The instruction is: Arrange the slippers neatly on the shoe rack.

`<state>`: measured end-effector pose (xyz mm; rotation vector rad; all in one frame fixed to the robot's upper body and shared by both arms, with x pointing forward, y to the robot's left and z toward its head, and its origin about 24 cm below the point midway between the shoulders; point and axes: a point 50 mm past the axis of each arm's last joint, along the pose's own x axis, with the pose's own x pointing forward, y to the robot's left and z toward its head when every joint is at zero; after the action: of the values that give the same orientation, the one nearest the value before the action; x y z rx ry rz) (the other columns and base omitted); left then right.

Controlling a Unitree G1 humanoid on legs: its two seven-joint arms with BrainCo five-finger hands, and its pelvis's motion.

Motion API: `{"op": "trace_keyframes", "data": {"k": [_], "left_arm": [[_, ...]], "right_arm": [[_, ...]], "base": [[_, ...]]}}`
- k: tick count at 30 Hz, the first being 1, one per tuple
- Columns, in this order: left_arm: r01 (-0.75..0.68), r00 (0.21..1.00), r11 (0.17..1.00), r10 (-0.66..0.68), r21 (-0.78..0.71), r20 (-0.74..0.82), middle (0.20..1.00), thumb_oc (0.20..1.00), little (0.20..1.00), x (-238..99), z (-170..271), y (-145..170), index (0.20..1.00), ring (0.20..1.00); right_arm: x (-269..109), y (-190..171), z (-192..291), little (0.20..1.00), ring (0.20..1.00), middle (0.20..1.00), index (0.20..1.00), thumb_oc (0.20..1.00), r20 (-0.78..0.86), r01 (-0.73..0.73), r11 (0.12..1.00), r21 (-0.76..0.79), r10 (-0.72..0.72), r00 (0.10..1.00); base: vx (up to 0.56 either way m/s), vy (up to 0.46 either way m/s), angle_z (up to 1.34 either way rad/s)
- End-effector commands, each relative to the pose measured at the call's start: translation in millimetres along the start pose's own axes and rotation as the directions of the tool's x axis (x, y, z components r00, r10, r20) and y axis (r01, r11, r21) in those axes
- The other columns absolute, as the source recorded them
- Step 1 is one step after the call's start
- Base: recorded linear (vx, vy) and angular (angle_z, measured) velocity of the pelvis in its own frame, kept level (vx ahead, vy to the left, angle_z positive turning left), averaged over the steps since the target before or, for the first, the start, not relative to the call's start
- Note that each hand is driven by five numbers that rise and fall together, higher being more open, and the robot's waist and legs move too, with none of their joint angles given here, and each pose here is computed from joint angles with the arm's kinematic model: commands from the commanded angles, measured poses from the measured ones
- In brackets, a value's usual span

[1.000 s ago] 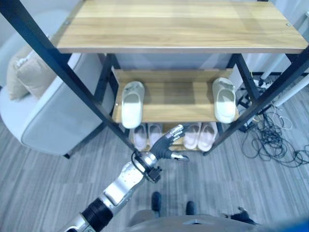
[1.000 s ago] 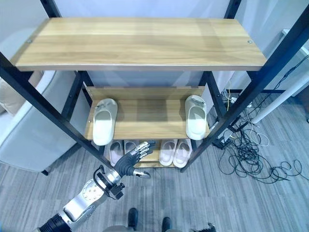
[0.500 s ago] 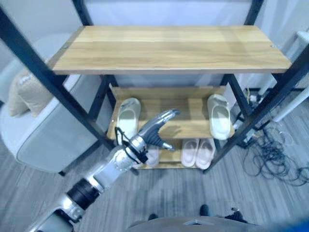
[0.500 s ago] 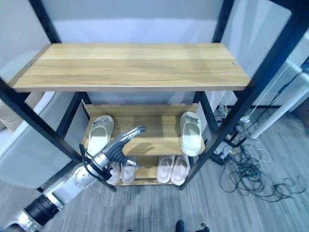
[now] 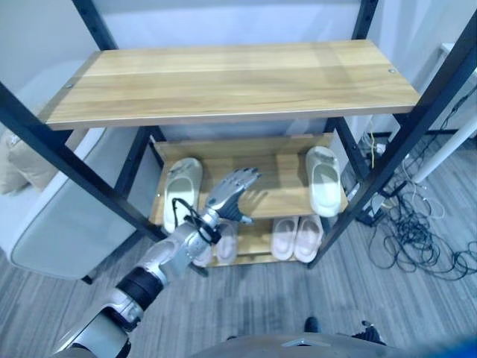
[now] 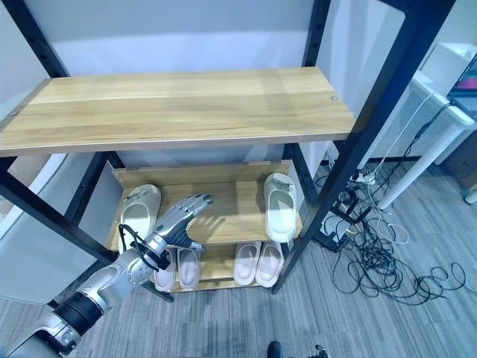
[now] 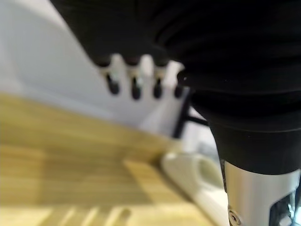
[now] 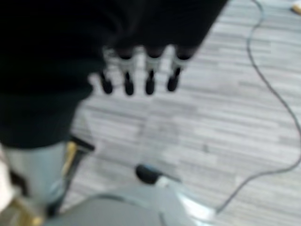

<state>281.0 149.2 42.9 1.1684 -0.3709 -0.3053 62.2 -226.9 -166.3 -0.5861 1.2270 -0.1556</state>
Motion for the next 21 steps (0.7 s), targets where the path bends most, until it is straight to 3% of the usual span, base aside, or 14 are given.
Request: {"op": "trace_keyframes", "data": {"k": [1, 13, 21], "left_arm": [[-0.262, 0.965, 0.963, 0.261, 0.067, 0.021, 1.0, 1.0, 1.0, 27.8, -7.5, 63.2, 1.0, 1.0], [-0.289, 0.942, 0.883, 0.332, 0.371, -0.057, 1.0, 1.0, 1.0, 17.1, -46.3, 95.7, 1.0, 1.0], [-0.261, 0.934, 0.859, 0.341, 0.439, -0.111, 1.0, 1.0, 1.0, 21.7, -58.8, 96.8, 1.0, 1.0]], "right_arm": [[-4.2, 6.4, -15.0, 1.0, 1.0, 1.0, 1.0, 1.0, -0.054, -0.005, 1.0, -0.001, 0.005, 0.999], [-6.1, 5.8, -23.9, 1.0, 1.0, 1.0, 1.0, 1.0, -0.067, -0.004, 1.0, 0.01, 0.004, 0.998], [-2.3, -0.3, -11.1, 1.0, 1.0, 1.0, 1.0, 1.0, -0.011, 0.012, 1.0, -0.02, -0.012, 1.0]], "base": [[0.0, 0.0, 0.0], [0.02, 0.011, -0.01], [0.0, 0.003, -0.01]]}}
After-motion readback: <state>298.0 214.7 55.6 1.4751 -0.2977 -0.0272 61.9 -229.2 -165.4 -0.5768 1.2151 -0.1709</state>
